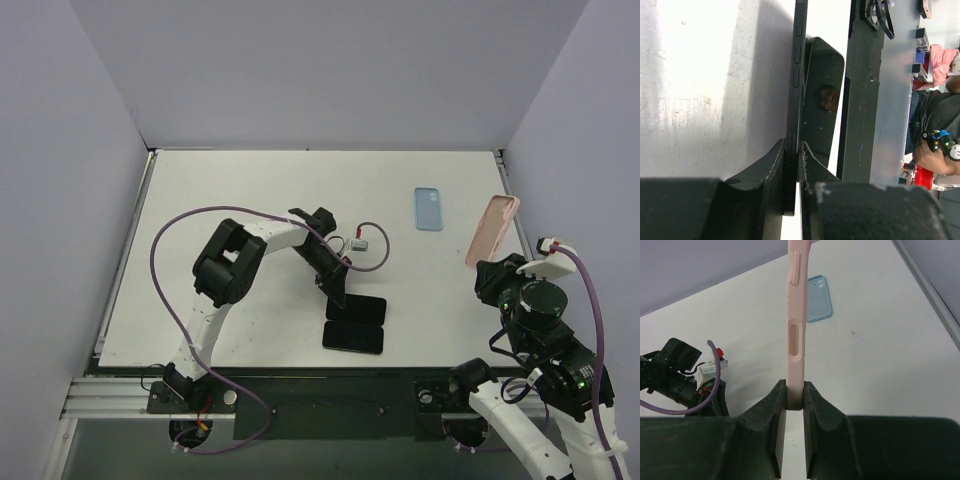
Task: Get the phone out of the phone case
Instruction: Place the phone at the center of the board.
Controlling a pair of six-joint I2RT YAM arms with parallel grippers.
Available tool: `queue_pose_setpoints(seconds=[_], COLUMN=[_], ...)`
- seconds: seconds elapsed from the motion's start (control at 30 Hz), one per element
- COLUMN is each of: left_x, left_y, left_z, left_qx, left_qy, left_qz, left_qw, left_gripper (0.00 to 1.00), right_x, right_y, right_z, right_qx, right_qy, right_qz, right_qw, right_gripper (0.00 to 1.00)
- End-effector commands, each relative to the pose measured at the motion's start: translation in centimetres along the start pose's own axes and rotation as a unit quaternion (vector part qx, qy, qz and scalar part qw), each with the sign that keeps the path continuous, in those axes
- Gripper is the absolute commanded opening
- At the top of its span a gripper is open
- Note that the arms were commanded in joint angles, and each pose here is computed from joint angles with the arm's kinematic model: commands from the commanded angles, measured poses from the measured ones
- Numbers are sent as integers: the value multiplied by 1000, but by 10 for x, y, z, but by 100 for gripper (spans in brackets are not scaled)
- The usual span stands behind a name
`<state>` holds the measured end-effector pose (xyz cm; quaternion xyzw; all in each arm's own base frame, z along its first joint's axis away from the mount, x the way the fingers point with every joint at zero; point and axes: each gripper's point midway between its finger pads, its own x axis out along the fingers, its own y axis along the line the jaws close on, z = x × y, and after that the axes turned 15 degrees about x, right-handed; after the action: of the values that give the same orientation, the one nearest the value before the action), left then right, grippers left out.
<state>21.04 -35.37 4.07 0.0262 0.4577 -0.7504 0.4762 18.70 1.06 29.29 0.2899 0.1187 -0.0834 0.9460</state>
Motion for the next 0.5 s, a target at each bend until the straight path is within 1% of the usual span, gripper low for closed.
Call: queue_pose_setpoints(seconds=[0.0,0.1,0.23,0.37,0.4,0.43,0.47], left_x=[-5,-6,-10,-18,-22,-25,-29], left_y=[26,33,41,46,48,49,50], left_z=[-9,-9,-9,-6,-6,-3,-1], left_qx=[21,18,21,21,18,20,21], left_qy=[32,34,42,39,36,34,31], left_qz=[68,82,105,127,133,139,146], left_qw=[997,996,993,991,990,989,989], left_gripper=[23,24,31,45,46,50,51], right_x=[1,-1,-2,-2,-2,-2,-2], right_y=[1,-1,-3,-5,-4,-5,-4], right_z=[0,-1,-2,-4,-4,-5,-4], right_qx=[8,8,8,8,9,8,9], right_qy=[-2,-2,-1,2,2,4,4], right_qz=[1,0,-2,-4,-3,-5,-3], right_qw=[1000,1000,1000,1000,1000,1000,1000], right_gripper=[0,0,0,0,0,0,0])
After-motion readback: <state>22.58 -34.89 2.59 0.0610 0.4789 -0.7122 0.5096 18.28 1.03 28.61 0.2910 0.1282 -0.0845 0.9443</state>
